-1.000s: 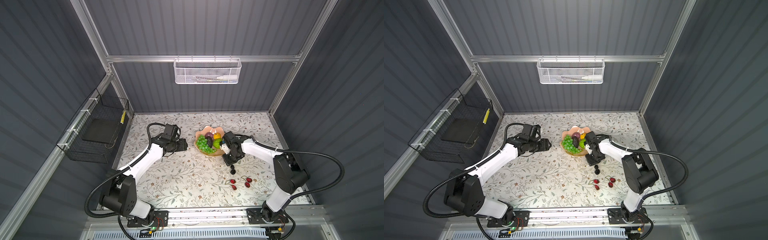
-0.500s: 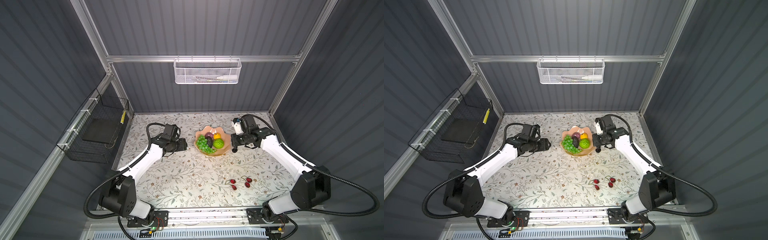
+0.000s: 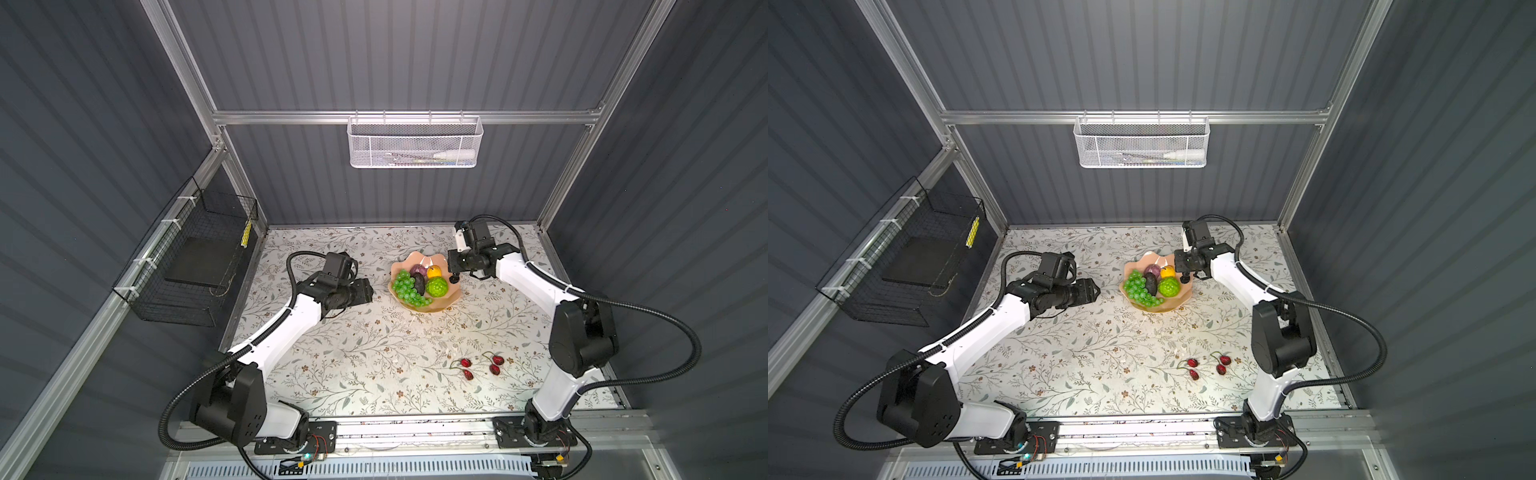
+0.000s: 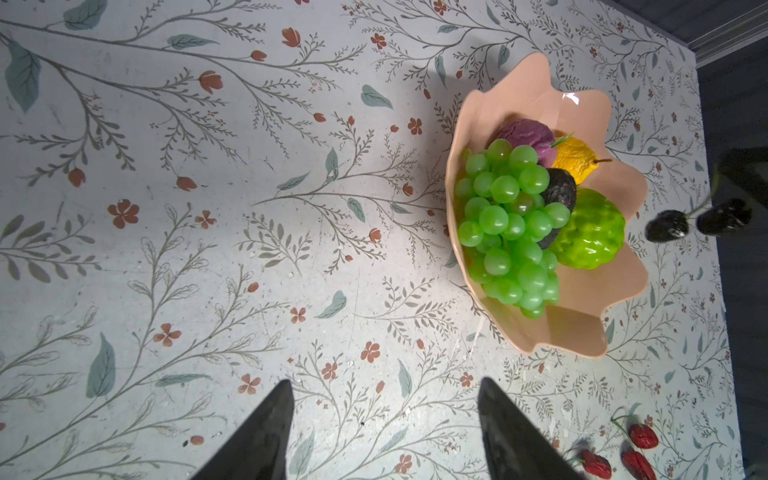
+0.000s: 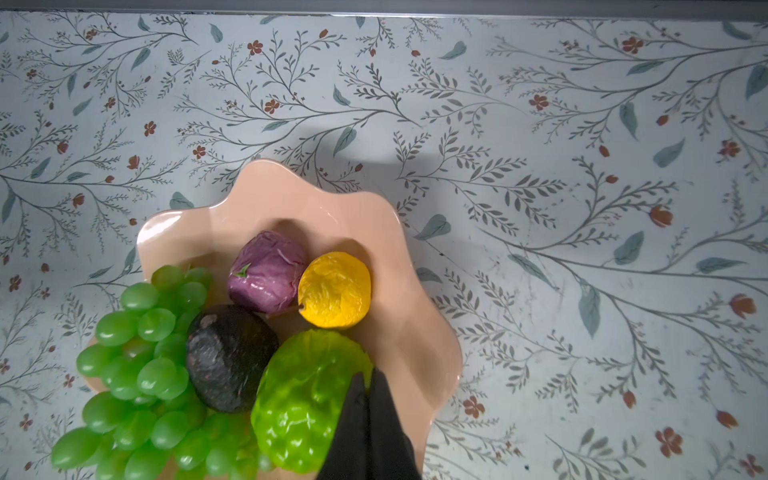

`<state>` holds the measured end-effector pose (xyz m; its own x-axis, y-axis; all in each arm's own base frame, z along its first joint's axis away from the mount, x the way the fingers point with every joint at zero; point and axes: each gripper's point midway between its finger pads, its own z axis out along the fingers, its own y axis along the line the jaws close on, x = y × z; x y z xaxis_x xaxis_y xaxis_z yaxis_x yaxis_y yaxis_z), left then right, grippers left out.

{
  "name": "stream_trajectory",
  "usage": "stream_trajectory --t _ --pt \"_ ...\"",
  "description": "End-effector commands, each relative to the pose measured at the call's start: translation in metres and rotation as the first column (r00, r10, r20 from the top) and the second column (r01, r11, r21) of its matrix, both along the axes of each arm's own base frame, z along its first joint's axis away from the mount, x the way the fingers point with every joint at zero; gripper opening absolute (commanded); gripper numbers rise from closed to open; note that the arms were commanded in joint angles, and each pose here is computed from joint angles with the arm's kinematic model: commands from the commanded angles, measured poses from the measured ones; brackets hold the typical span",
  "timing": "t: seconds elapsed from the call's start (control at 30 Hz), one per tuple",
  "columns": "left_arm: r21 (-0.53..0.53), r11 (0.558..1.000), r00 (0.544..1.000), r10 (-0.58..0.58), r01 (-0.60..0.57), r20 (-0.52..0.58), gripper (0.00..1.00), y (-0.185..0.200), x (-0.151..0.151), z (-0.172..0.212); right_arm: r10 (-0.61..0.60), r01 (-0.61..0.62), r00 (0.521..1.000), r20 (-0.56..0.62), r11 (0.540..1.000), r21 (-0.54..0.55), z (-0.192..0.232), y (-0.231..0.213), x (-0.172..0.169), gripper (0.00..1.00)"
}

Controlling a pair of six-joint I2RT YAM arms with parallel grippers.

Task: Place and organize the fake fruits in the fruit bowl
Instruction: 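Carry the dark berries over the bowl's far side and lower them in, then open the right gripper and withdraw it toward the red cherries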

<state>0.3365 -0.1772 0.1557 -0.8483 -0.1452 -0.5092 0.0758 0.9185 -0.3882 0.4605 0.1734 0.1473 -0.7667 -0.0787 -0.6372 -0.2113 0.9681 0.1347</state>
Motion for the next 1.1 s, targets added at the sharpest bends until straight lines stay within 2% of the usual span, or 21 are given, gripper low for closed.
stream_trajectory --t 0.0,0.3,0.67,0.97,1.07 --pt "-0.003 1.000 1.000 0.006 -0.006 0.020 0.71 0.001 -0.002 0.008 0.001 -0.002 0.998 0.057 1.000 0.011 0.008 0.004 0.017 0.00" --pt "0.006 1.000 1.000 0.012 -0.012 0.024 0.71 0.002 0.001 0.008 -0.004 0.003 0.999 0.050 1.000 0.029 -0.017 0.011 0.030 0.00" --pt "0.007 1.000 1.000 0.011 -0.012 0.023 0.71 0.001 0.003 0.010 0.051 -0.052 0.999 0.019 0.998 0.030 -0.032 0.023 0.036 0.11" --pt "0.011 1.000 1.000 0.015 -0.016 0.016 0.71 0.003 0.000 0.007 0.094 -0.095 0.995 0.035 0.995 0.033 -0.017 0.031 0.036 0.33" --pt "0.009 1.000 1.000 0.013 -0.013 0.015 0.71 0.002 0.000 0.008 0.099 -0.100 0.994 0.043 0.995 0.022 -0.008 0.031 0.033 0.36"
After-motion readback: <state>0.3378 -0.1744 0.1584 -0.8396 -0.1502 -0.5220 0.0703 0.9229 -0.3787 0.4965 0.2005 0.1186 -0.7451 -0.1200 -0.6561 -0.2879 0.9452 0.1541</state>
